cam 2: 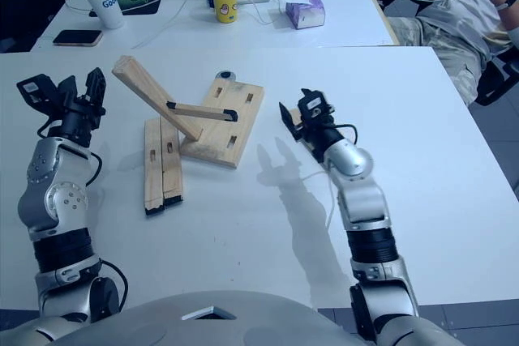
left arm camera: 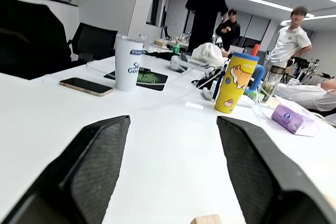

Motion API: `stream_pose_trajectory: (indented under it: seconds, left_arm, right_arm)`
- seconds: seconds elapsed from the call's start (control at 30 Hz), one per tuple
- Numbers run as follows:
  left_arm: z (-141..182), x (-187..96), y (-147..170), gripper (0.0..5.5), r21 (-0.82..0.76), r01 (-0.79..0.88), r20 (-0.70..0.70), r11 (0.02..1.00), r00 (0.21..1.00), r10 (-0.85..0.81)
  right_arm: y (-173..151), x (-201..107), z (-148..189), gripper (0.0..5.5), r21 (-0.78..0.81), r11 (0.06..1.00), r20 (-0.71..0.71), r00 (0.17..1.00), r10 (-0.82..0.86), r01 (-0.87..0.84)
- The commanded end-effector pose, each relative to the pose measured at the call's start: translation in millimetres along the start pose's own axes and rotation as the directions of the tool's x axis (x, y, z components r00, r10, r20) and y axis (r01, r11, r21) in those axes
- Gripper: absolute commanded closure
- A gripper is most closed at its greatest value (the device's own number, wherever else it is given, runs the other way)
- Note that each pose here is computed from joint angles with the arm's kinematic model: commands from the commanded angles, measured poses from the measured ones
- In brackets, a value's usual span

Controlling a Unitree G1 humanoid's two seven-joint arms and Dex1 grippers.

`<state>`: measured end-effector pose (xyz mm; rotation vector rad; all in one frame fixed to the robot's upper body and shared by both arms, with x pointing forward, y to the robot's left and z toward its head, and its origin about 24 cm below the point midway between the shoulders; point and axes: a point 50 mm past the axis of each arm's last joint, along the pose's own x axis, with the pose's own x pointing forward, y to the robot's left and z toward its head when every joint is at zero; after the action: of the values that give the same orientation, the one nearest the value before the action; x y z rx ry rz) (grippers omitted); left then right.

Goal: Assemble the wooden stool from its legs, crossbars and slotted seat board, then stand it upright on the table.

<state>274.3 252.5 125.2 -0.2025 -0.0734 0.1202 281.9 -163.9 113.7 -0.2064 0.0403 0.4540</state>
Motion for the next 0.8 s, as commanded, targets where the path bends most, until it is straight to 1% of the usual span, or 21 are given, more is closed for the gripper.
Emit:
stream_pose_trajectory:
  seconds: [0.03, 0.07, 0.13, 0.2, 0.3, 0.33, 0.4, 0.53, 0.8]
  left_arm:
    - [-20.4, -7.2, 6.2, 2.43, 0.073, -0.018, -0.162, 0.997, 0.986, 0.030]
    - [-22.9, -8.6, 6.9, 2.43, 0.077, -0.021, -0.183, 0.997, 0.983, 0.035]
    - [-33.5, -14.0, 2.5, 2.43, 0.065, 0.021, -0.274, 0.998, 0.962, -0.003]
    - [-47.8, -22.6, -1.4, 2.43, 0.097, 0.071, -0.385, 0.993, 0.922, -0.029]
    - [-58.8, -31.2, -1.9, 2.43, 0.120, 0.102, -0.468, 0.988, 0.883, -0.035]
    - [-60.4, -33.9, -4.3, 2.43, 0.101, 0.120, -0.487, 0.988, 0.872, -0.056]
    - [-60.7, -36.2, -7.4, 2.43, 0.077, 0.139, -0.503, 0.987, 0.861, -0.082]
    - [-66.3, -42.0, 0.0, 2.43, 0.143, 0.172, -0.558, 0.975, 0.828, -0.064]
    - [-76.2, -47.8, 4.0, 2.43, 0.177, 0.218, -0.612, 0.960, 0.788, -0.066]
  right_arm:
    - [-28.1, -4.1, 14.8, 2.58, 0.011, 0.999, -0.008, 0.999, -0.038, 0.038]
    - [-30.8, -3.5, 15.7, 2.58, 0.010, 0.999, -0.011, 0.999, -0.046, 0.046]
    - [-32.9, -1.4, 14.1, 2.58, 0.011, 0.998, -0.020, 0.998, -0.062, 0.062]
    - [-28.7, 0.5, 10.5, 2.58, 0.010, 0.998, -0.027, 0.997, -0.067, 0.067]
    - [-23.0, 1.2, 6.3, 2.58, 0.015, 0.998, -0.034, 0.997, -0.065, 0.066]
    - [-20.2, 1.4, 4.0, 2.58, 0.020, 0.998, -0.039, 0.997, -0.066, 0.066]
    - [-17.4, 1.8, 1.8, 2.58, 0.024, 0.997, -0.043, 0.997, -0.067, 0.068]
    - [-11.8, 1.9, 0.0, 2.58, 0.021, 0.997, -0.044, 0.997, -0.069, 0.070]
    - [-8.5, 3.9, 4.0, 2.58, 0.022, 0.997, -0.026, 0.997, -0.078, 0.079]
